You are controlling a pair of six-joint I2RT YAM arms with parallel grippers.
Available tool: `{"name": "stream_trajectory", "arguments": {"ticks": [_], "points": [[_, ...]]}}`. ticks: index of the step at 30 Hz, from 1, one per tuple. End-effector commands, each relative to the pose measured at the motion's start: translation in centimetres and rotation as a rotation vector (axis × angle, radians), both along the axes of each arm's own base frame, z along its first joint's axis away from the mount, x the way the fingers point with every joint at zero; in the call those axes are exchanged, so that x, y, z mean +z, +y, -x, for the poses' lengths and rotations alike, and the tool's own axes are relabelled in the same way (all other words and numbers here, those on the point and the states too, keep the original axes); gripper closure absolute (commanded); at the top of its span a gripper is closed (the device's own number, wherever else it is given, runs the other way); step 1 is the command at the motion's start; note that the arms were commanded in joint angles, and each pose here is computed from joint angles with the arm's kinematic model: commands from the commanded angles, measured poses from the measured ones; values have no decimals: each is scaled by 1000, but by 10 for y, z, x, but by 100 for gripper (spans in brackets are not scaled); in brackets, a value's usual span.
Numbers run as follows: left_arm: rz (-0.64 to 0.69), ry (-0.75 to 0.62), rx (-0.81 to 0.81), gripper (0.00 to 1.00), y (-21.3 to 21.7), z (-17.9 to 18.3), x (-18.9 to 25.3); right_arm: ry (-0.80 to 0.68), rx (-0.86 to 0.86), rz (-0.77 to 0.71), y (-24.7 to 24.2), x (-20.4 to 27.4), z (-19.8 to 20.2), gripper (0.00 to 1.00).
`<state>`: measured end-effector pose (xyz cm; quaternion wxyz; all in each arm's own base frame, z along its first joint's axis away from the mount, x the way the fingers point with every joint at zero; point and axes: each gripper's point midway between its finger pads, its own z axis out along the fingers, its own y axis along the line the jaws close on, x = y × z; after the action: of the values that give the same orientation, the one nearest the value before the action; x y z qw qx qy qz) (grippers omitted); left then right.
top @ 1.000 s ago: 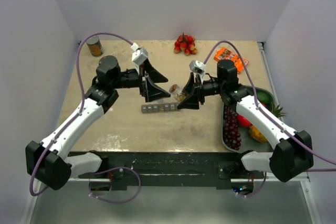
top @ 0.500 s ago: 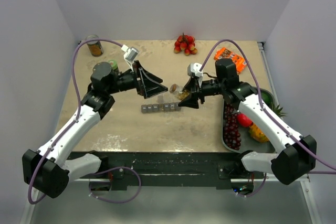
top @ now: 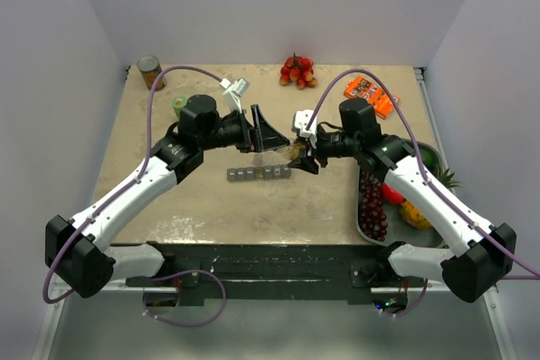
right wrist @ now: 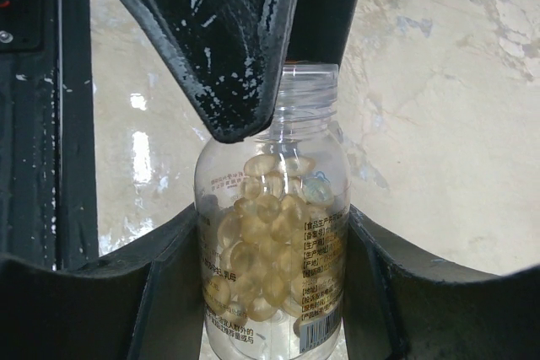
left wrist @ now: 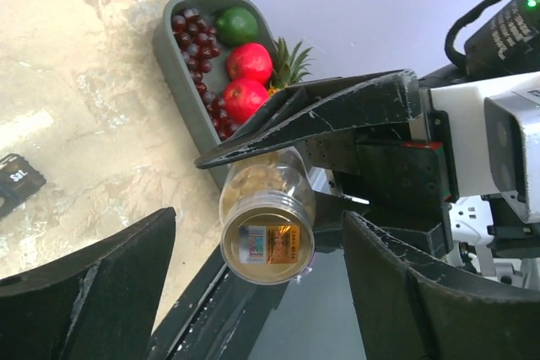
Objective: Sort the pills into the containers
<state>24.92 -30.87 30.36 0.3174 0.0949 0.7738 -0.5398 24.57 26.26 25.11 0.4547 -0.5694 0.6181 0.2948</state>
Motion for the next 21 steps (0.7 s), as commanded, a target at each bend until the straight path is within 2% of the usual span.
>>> {"name": "stream_trajectory", "arguments": {"ticks": [1,7,11,13,17,19,21], "points": [[19,-8,18,18,-2,-2,17,-87,-18,-23,-2,23,-6,100],[-11,-2,11,22,-1,0,9,-71,-24,-33,1,22,-8,100],[-11,-14,1,29,-1,1,10,-59,-22,-33,2,20,-8,100],[-7,-17,-13,36,-3,2,10,-56,-22,-34,2,19,-7,100],[-2,-21,-64,58,-7,7,7,-41,-19,-40,3,19,-6,100],[-1,-27,-95,65,-9,11,5,-26,-6,-47,5,18,-3,100],[-10,-49,-134,75,-10,15,0,2,8,-59,7,17,1,100]]}}
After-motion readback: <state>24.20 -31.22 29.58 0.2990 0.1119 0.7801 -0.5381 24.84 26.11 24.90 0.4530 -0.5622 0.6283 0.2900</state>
